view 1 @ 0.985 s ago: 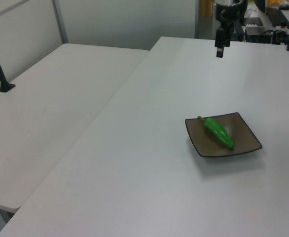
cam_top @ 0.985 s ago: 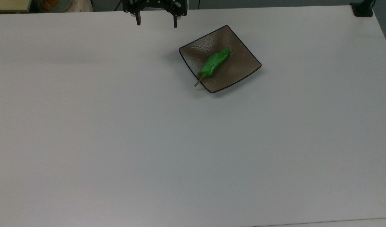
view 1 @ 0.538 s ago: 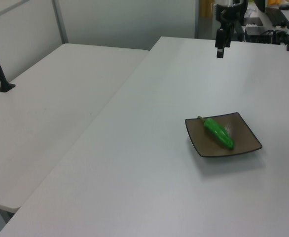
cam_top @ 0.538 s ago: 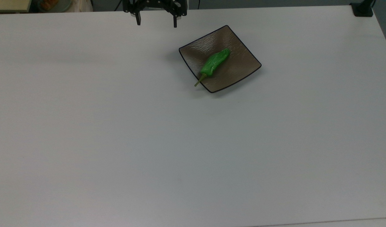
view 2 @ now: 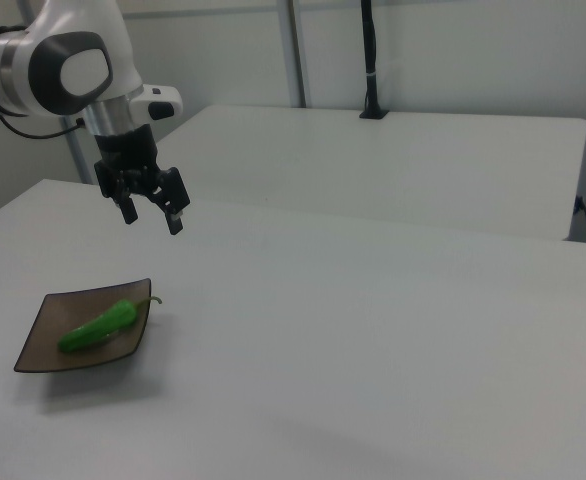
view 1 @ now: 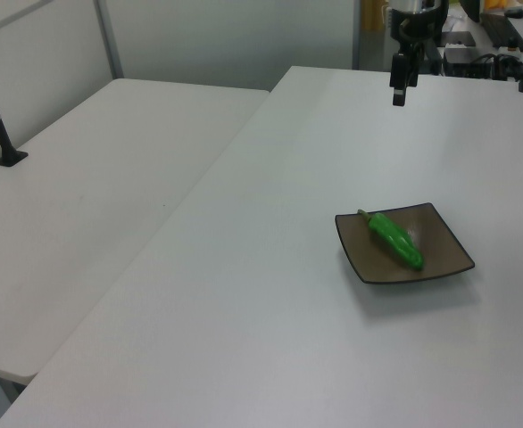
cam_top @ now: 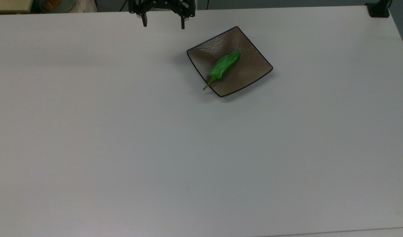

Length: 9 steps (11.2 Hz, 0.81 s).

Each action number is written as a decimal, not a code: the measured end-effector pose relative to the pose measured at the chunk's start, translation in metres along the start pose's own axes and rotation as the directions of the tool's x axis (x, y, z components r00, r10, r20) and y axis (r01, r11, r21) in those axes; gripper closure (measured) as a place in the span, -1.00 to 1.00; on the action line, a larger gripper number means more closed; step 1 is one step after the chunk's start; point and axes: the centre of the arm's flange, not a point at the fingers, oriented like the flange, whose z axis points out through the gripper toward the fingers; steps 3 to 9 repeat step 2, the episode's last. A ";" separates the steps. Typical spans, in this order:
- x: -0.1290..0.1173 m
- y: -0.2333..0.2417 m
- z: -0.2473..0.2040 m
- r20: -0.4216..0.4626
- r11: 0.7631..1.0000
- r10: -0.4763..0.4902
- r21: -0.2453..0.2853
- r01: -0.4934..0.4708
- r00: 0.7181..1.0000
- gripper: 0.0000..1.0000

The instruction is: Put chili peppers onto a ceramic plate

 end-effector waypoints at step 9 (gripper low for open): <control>0.000 0.000 0.000 0.000 1.000 0.000 0.000 0.000 1.000 -1.00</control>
